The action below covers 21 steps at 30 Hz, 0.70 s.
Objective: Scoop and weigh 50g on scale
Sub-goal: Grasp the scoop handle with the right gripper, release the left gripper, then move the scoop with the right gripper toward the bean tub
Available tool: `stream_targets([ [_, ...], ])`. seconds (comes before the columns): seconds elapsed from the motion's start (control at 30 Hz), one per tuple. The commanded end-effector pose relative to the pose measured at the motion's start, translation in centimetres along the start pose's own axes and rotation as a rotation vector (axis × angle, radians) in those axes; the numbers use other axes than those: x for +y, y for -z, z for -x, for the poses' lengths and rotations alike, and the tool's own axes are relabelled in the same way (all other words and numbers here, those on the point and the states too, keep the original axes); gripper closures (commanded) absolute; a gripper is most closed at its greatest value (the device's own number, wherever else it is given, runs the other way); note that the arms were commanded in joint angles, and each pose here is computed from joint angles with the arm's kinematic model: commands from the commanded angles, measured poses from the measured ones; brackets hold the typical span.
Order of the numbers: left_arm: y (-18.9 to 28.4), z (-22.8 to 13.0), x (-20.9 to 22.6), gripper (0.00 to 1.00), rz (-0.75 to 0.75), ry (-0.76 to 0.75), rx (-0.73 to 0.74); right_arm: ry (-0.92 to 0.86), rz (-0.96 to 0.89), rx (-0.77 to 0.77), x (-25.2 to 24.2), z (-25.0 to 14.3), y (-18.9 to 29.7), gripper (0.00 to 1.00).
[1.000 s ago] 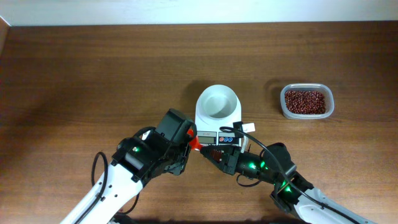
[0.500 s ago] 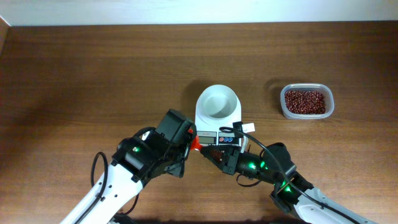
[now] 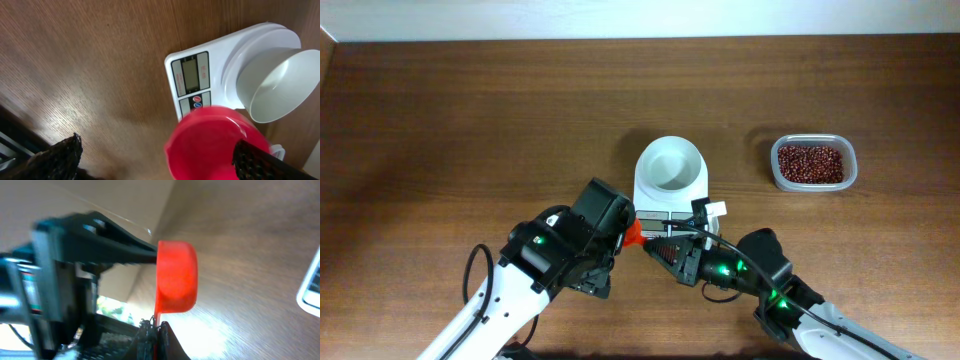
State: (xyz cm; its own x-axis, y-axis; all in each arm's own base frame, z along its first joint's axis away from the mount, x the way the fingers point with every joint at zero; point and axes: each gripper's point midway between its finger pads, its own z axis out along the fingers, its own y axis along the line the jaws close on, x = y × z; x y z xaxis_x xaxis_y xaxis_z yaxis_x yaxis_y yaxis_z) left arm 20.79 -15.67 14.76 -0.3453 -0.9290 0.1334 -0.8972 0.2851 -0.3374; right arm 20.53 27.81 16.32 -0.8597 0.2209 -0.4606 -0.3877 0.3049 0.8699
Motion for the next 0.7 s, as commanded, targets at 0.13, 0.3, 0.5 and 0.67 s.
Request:
stream_targets([
  [0.13,0.2,0.2,1.0,0.01,0.034,-0.003,-0.01,0.047,-0.034,0.11,-1.0,-2.2,0.1,0.96],
  [0.3,0.2,0.7,1.2,0.01,0.04,-0.003,-0.038,0.059,-0.079,0.147,-1.7,-3.0,1.1,0.96],
  [0.5,0.2,0.8,1.2,0.01,0.039,-0.003,-0.043,0.063,-0.194,0.114,-3.7,-2.0,4.4,0.96],
  [0.67,0.2,0.9,1.1,0.01,0.037,-0.003,-0.05,0.053,-0.225,0.035,-3.2,-0.8,7.2,0.96],
])
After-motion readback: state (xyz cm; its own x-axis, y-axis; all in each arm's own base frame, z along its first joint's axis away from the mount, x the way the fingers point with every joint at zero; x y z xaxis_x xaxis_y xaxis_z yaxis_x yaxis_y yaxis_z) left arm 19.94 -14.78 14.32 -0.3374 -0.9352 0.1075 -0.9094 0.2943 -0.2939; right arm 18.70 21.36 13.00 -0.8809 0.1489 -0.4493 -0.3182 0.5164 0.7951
